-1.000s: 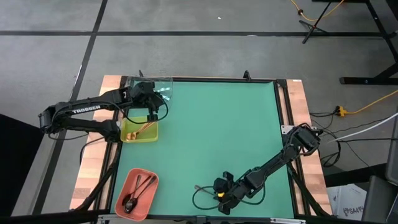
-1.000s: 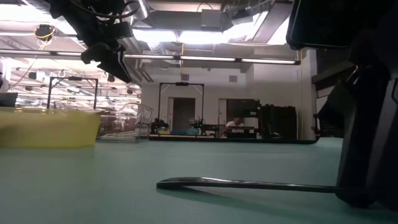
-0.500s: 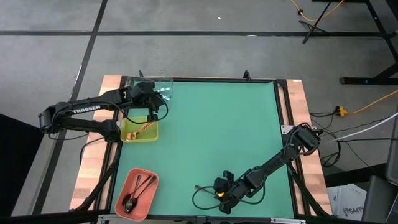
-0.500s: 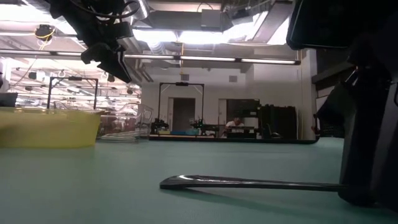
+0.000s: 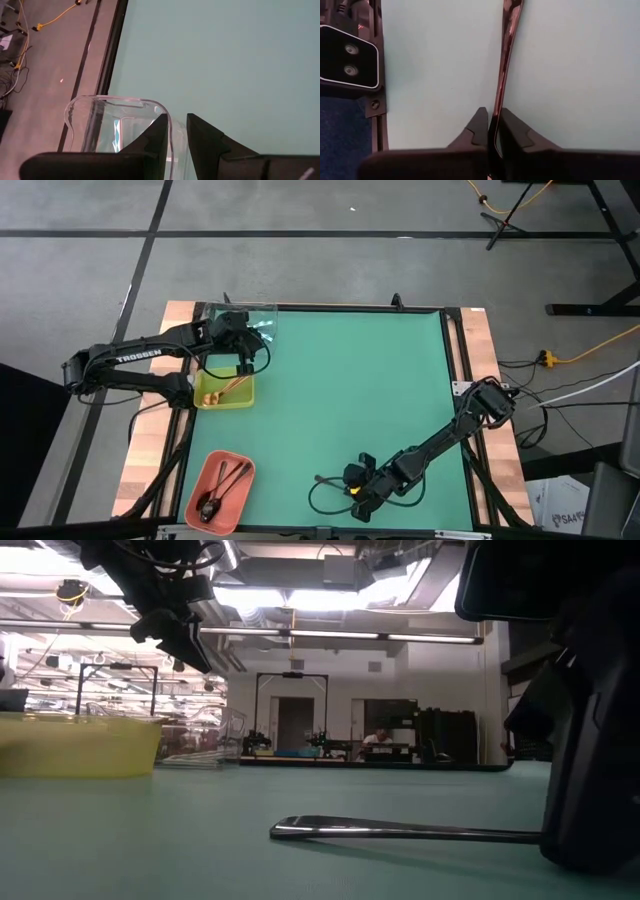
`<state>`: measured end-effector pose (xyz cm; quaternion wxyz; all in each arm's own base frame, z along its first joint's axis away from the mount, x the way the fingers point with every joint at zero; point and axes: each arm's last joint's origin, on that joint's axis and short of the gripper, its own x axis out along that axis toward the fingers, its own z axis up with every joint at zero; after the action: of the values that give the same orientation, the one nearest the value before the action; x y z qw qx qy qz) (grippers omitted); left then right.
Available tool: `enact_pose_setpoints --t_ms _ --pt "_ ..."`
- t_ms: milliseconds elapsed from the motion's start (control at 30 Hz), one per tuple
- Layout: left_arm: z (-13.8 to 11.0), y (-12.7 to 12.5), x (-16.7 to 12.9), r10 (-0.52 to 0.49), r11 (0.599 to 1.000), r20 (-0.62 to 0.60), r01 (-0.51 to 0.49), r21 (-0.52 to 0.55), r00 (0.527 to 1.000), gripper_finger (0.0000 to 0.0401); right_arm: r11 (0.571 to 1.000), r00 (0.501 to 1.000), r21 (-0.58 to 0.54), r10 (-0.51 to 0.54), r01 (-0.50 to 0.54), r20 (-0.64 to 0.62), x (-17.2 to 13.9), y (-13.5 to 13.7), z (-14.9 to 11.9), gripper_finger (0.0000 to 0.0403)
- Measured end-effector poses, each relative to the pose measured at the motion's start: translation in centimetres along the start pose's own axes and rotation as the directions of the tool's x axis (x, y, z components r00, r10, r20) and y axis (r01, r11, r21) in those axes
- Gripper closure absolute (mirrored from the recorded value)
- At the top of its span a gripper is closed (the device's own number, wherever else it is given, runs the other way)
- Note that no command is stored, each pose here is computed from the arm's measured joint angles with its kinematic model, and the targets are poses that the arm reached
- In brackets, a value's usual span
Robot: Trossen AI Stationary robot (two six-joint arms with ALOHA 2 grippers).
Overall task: Sort silverware by color (type)
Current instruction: Put the black spoon into the orange bin
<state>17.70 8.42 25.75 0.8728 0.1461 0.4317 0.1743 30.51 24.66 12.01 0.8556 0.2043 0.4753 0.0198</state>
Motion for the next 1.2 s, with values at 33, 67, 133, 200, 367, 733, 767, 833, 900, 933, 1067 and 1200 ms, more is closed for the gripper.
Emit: enact_pose_setpoints --t_ms 33,67,133,200,367,733,767,833,900,933,1067,1200 --pt "0.0 0.0 0.0 0.000 1.000 0.000 0.000 0.000 1.000 0.0337 1.000 1.000 0.001 0.000 0.000 0.000 0.0 0.0 0.0 0.0391" --pt "0.0 0.0 0.0 0.000 1.000 0.000 0.000 0.000 1.000 0.0337 1.000 1.000 0.001 0.000 0.000 0.000 0.0 0.0 0.0 0.0393" --pt "0.0 0.0 0.0 0.000 1.000 0.000 0.000 0.000 1.000 0.0337 1.000 1.000 0.001 0.001 -0.001 0.000 0.0 0.0 0.0 0.0395" --pt "0.0 0.0 0.0 0.000 1.000 0.000 0.000 0.000 1.000 0.0337 1.000 1.000 0.001 0.000 0.000 0.001 0.0 0.0 0.0 0.0395" --pt "0.0 0.0 0.0 0.000 1.000 0.000 0.000 0.000 1.000 0.0337 1.000 1.000 0.000 -0.006 0.006 0.012 0.0 0.0 0.0 0.0397" --pt "0.0 0.0 0.0 0.000 1.000 0.000 0.000 -0.007 1.000 0.0337 1.000 0.999 0.011 0.025 -0.025 0.042 -0.4 0.1 0.7 0.0398" --pt "0.0 0.0 0.0 0.000 1.000 0.000 0.000 -0.018 1.000 0.0337 1.000 0.999 0.014 0.025 -0.025 0.048 -0.5 0.0 0.9 0.0399" --pt "0.0 0.0 0.0 0.000 1.000 0.000 0.000 -0.025 1.000 0.0337 0.999 0.998 0.016 0.031 -0.032 0.058 -0.8 0.1 1.2 0.0400" --pt "0.0 0.0 0.0 0.000 1.000 0.000 0.000 -0.024 1.000 0.0337 0.999 0.997 0.016 0.037 -0.038 0.067 -1.0 0.1 1.4 0.0400" --pt "0.0 0.0 0.0 0.000 1.000 0.000 0.000 -0.024 1.000 0.0337 0.999 0.997 0.009 0.037 -0.037 0.070 -1.0 0.1 1.5 0.0401" --pt "0.0 0.0 0.0 0.000 1.000 0.000 0.000 -0.025 1.000 0.0337 0.999 0.997 0.007 0.034 -0.034 0.076 -0.9 -0.2 1.9 0.0402" --pt "0.0 0.0 0.0 0.000 1.000 0.000 0.000 -0.026 1.000 0.0337 0.999 0.997 -0.006 0.042 -0.042 0.069 -0.9 -0.5 2.3 0.0402"
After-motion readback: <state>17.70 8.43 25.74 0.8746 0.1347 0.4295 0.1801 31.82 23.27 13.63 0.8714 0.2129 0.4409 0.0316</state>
